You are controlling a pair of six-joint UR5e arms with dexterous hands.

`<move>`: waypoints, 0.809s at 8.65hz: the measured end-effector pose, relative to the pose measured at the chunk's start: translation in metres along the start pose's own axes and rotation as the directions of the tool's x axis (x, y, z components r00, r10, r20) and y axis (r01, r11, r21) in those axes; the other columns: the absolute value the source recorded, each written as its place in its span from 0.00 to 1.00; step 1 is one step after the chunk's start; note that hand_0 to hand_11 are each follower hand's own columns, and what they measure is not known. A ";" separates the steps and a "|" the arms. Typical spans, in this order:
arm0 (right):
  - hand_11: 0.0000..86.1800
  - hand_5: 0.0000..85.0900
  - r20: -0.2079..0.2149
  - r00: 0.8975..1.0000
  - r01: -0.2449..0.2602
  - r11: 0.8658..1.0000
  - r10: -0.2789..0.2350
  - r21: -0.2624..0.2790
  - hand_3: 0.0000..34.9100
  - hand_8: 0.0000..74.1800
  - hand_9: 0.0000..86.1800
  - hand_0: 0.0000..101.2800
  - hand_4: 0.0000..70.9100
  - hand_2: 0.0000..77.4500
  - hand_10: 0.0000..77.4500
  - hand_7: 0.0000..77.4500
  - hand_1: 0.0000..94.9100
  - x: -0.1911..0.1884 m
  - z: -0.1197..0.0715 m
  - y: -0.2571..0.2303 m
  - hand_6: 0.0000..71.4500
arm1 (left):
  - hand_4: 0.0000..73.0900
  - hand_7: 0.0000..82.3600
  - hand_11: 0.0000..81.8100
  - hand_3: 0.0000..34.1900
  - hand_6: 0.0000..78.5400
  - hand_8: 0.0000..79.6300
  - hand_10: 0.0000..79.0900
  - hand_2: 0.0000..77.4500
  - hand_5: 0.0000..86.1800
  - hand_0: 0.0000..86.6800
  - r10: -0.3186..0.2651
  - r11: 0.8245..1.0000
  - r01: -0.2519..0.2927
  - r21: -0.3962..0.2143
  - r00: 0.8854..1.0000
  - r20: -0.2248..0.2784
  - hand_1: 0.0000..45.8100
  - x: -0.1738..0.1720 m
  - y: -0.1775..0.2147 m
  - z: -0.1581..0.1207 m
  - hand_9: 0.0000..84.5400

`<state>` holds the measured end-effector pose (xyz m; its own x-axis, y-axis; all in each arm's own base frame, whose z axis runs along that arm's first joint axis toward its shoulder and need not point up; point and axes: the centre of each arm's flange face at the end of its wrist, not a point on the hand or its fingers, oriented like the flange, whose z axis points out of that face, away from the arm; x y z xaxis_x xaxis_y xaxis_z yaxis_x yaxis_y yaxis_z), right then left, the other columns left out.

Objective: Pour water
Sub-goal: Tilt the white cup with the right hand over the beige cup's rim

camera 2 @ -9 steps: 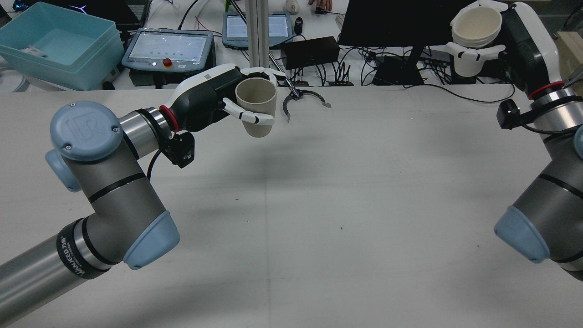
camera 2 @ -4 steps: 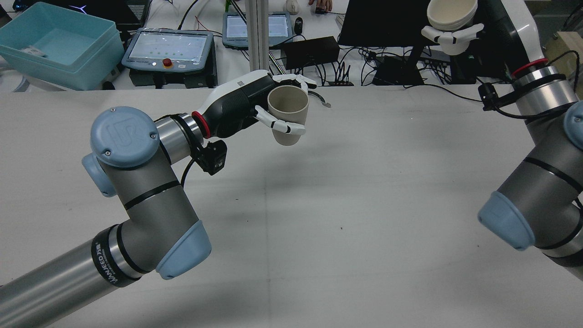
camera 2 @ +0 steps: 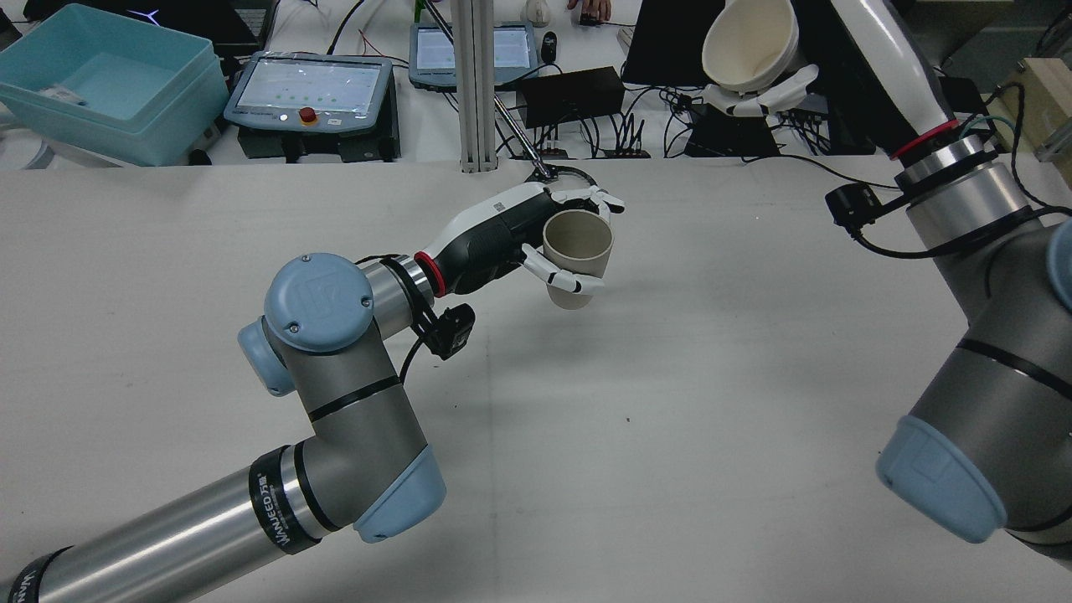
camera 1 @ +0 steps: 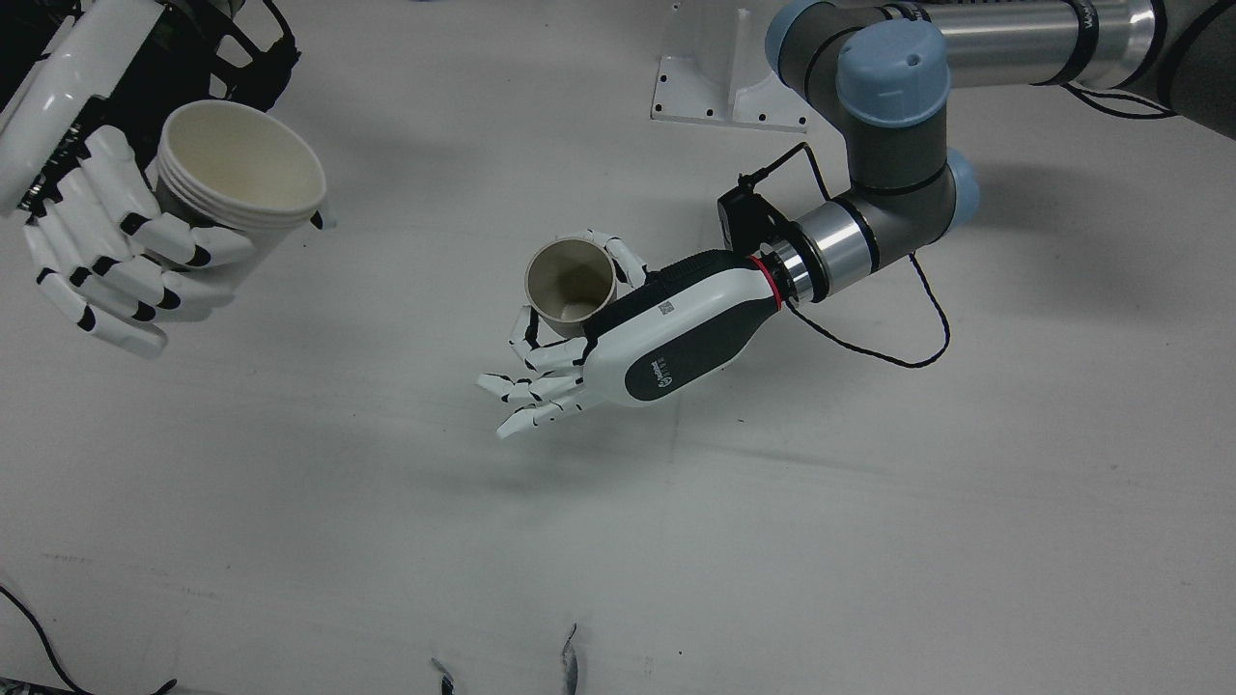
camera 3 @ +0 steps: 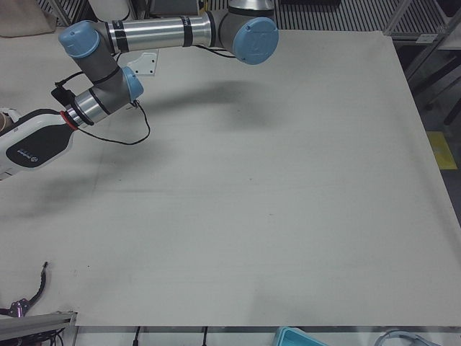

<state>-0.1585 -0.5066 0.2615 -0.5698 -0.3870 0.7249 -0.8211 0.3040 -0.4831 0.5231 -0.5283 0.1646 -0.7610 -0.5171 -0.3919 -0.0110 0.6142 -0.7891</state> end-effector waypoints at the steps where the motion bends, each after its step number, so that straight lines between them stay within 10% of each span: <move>1: 0.40 0.64 -0.020 0.998 0.055 0.997 -0.056 -0.051 0.00 0.49 0.54 0.53 0.25 0.44 0.28 0.59 0.11 0.010 -0.009 0.031 0.59 | 0.33 0.34 0.13 0.00 0.06 0.00 0.06 0.40 0.69 0.56 0.000 1.000 0.000 0.000 1.000 -0.003 0.39 -0.003 -0.001 0.002 0.05; 4: 0.42 0.64 -0.048 0.977 0.197 0.969 -0.206 -0.148 0.00 0.50 0.56 0.54 0.25 0.45 0.30 0.60 0.11 0.039 -0.022 0.091 0.60 | 0.33 0.32 0.13 0.00 0.06 0.00 0.07 0.40 0.69 0.56 0.005 1.000 -0.005 -0.001 1.000 -0.023 0.39 0.009 -0.005 0.003 0.05; 7: 0.43 0.64 -0.063 0.970 0.221 0.959 -0.235 -0.175 0.00 0.50 0.56 0.53 0.25 0.45 0.30 0.60 0.11 0.061 -0.001 0.121 0.60 | 0.33 0.33 0.13 0.00 0.06 0.00 0.06 0.41 0.69 0.57 0.009 1.000 -0.009 -0.004 0.999 -0.039 0.39 0.020 -0.007 0.003 0.05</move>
<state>-0.2926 -0.4925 0.2480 -0.3573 -0.3919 0.8478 -0.9080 0.3585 -0.2169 0.5099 -0.5453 0.1611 -0.7861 -0.4875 -0.3801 -0.0065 0.6213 -0.7835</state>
